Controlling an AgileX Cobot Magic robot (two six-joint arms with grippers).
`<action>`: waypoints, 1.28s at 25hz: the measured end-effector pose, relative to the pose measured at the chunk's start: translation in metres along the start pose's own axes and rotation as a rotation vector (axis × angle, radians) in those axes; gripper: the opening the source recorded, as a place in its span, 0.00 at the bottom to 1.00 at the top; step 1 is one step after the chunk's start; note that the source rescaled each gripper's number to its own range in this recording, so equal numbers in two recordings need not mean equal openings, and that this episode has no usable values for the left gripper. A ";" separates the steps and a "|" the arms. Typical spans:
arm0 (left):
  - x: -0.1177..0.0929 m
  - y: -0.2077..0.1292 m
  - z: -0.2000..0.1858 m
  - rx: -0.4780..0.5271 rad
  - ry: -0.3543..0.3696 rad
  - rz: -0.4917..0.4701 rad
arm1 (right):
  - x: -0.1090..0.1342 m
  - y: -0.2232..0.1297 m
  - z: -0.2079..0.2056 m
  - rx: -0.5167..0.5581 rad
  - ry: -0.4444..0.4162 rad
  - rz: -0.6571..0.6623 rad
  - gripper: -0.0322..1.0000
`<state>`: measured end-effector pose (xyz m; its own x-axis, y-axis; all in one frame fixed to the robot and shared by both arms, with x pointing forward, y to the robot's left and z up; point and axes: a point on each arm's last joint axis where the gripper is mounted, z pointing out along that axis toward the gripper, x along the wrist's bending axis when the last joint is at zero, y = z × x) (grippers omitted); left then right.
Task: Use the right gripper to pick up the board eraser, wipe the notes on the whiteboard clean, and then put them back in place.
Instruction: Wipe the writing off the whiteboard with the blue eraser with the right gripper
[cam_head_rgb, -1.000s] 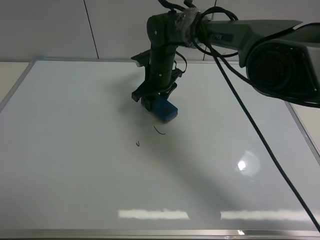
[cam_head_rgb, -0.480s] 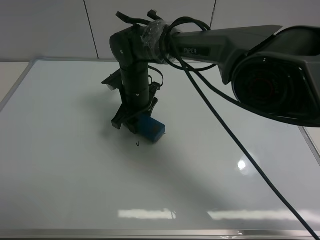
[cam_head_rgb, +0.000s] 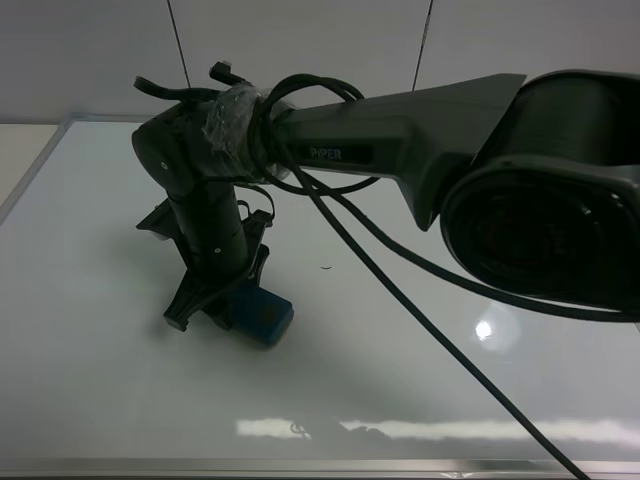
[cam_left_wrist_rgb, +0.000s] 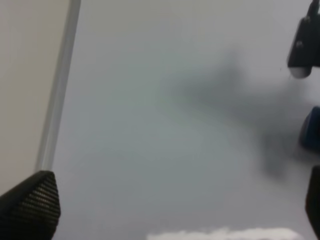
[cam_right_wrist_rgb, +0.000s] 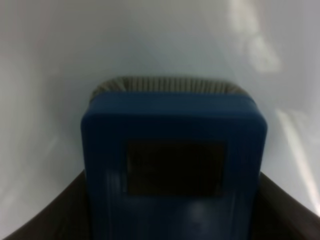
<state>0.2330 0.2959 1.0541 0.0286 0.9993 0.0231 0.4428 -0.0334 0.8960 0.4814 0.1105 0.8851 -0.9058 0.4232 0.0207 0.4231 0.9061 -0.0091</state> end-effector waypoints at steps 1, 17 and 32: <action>0.000 0.000 0.000 0.000 0.000 0.000 | 0.002 0.000 0.000 -0.001 0.006 0.009 0.04; 0.000 0.000 0.000 0.000 0.000 0.000 | -0.017 -0.003 -0.001 0.011 0.073 0.227 0.04; 0.000 0.000 0.000 0.000 0.000 0.000 | -0.118 -0.033 -0.004 0.042 0.068 0.575 0.04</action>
<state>0.2330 0.2959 1.0541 0.0286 0.9993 0.0231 0.4428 -0.0334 0.8960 0.5748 0.0310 0.8866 -0.5269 0.8474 0.0651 0.8440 0.5307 -0.0776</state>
